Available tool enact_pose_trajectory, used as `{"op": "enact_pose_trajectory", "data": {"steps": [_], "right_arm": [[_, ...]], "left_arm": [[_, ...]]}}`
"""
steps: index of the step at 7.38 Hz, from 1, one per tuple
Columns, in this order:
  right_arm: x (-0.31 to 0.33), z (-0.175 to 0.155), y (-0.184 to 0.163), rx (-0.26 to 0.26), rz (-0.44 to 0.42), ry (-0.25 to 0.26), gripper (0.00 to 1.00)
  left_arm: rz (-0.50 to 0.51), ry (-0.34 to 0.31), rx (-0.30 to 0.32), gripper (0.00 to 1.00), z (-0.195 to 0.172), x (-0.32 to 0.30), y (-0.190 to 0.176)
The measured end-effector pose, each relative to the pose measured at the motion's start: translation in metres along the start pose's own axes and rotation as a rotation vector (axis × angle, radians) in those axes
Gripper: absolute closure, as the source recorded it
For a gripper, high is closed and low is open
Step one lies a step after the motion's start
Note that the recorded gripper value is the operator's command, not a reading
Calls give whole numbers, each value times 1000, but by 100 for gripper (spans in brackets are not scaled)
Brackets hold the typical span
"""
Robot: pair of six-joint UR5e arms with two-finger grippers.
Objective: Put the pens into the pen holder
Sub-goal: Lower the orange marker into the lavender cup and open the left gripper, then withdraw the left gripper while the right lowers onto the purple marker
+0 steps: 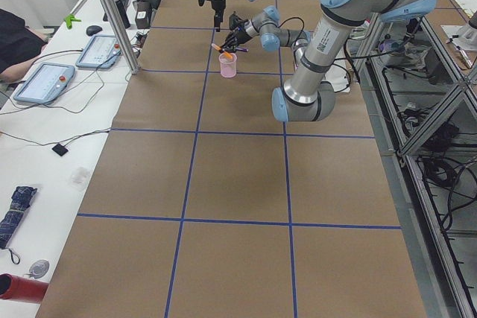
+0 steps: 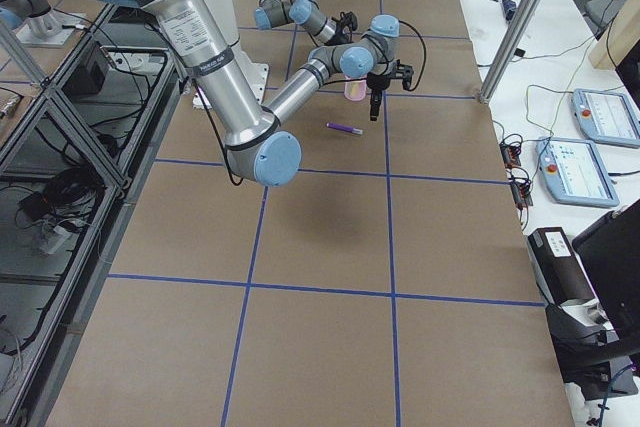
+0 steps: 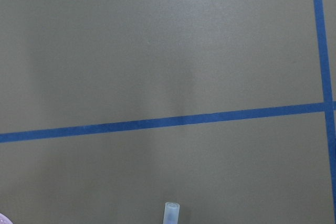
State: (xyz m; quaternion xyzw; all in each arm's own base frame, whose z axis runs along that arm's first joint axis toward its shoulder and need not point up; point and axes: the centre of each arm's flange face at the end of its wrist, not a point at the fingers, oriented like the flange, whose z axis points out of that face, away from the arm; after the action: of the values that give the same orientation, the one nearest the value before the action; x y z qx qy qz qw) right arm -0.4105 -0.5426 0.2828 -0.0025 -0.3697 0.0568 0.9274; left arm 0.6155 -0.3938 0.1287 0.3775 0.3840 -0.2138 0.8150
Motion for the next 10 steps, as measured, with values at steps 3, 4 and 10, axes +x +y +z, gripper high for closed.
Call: {"op": "enact_pose_trajectory", "data": {"steps": [3, 4, 10], "right_arm": [[-1, -1, 0, 0, -1, -2, 0], [-2, -1, 0, 0, -1, -3, 0], [-16, 43, 9, 3, 54, -70, 0]], "left_arm": [[0, 6, 3, 0, -4, 2, 0], [13, 24, 5, 0, -13, 5, -8], [107, 96, -259, 0, -27, -103, -166]]}}
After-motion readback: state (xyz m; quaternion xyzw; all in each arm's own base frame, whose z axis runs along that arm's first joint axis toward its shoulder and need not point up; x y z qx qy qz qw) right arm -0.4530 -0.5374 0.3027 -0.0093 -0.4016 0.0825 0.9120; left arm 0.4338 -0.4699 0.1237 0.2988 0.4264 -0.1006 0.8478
